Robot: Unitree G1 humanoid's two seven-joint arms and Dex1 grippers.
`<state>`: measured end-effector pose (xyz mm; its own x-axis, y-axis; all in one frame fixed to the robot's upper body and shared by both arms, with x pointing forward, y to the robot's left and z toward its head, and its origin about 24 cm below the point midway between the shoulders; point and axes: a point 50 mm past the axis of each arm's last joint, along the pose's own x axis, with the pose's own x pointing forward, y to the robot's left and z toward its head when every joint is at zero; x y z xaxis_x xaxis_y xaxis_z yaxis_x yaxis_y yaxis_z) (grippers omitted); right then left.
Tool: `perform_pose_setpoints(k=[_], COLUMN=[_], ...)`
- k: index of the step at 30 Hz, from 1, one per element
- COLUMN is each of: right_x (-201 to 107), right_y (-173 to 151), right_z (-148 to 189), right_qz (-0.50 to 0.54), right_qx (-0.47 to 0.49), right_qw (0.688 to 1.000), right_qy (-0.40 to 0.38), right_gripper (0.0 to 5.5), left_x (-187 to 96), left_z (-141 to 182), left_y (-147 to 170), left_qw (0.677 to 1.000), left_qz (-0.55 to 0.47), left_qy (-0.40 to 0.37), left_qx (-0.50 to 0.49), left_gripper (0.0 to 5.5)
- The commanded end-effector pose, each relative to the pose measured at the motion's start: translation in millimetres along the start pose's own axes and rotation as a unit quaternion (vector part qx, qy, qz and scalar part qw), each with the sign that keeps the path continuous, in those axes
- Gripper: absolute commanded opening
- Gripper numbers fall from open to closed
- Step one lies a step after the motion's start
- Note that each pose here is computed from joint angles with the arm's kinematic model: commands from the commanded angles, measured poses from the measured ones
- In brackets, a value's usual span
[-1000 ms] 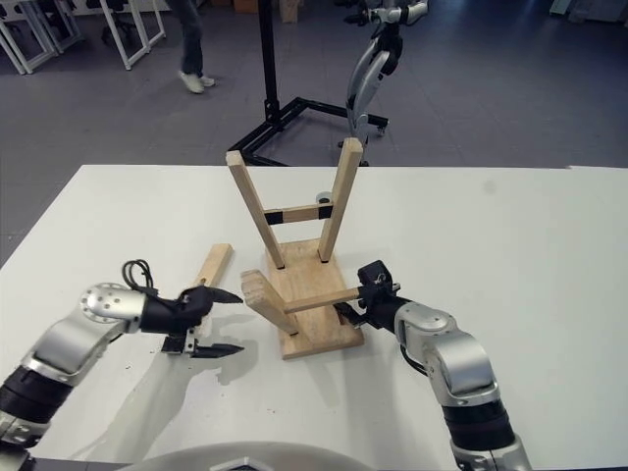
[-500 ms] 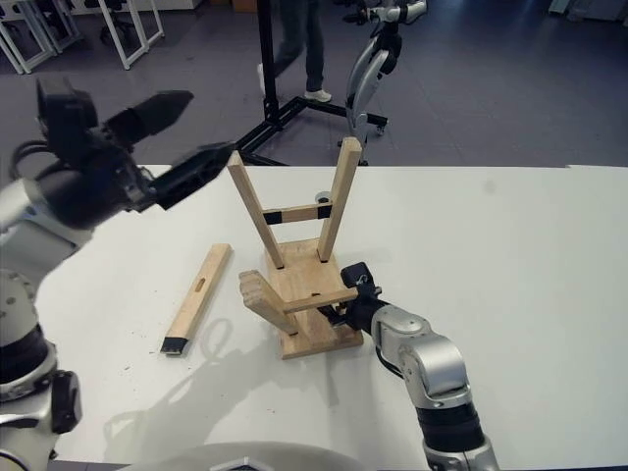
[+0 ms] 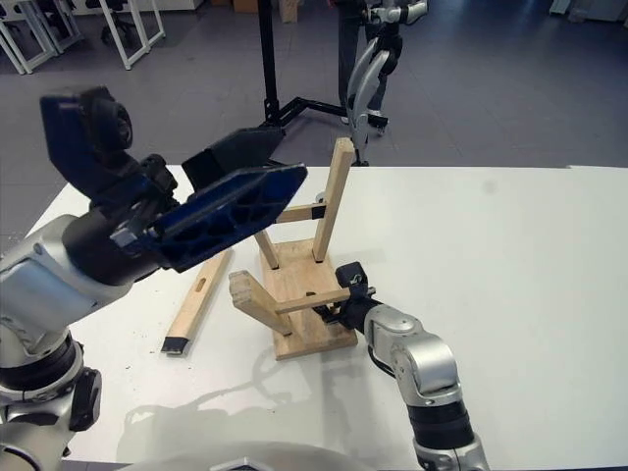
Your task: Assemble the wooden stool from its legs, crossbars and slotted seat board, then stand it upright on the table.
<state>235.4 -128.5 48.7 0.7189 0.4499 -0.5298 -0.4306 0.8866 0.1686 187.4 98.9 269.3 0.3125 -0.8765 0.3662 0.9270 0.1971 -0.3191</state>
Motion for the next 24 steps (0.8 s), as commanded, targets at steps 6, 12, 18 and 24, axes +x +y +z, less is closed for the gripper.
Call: perform_pose_setpoints(k=[6,12,18,24], right_x=[-1,0,-2,-1], right_y=[-10,-10,-6,-8], right_z=[-16,-13,-18,-21], right_qz=[-0.033,-0.031,-0.03,-0.035], right_qx=[0.006,0.003,0.009,0.013], right_qw=[0.999,0.999,0.998,0.998], right_qy=[0.042,0.041,0.046,0.046], right_gripper=[4.21,4.21,4.21,4.21], left_x=[8,-12,-5,-13], left_z=[-11,-93,-47,35], left_y=[6,32,39,27], left_qw=[0.998,0.987,0.996,0.988], left_qz=[0.024,0.112,0.086,-0.009], left_qy=[-0.037,0.081,-0.006,-0.152], left_qx=[-0.046,-0.076,-0.005,-0.018], left_gripper=[4.88,4.88,4.88,4.88])
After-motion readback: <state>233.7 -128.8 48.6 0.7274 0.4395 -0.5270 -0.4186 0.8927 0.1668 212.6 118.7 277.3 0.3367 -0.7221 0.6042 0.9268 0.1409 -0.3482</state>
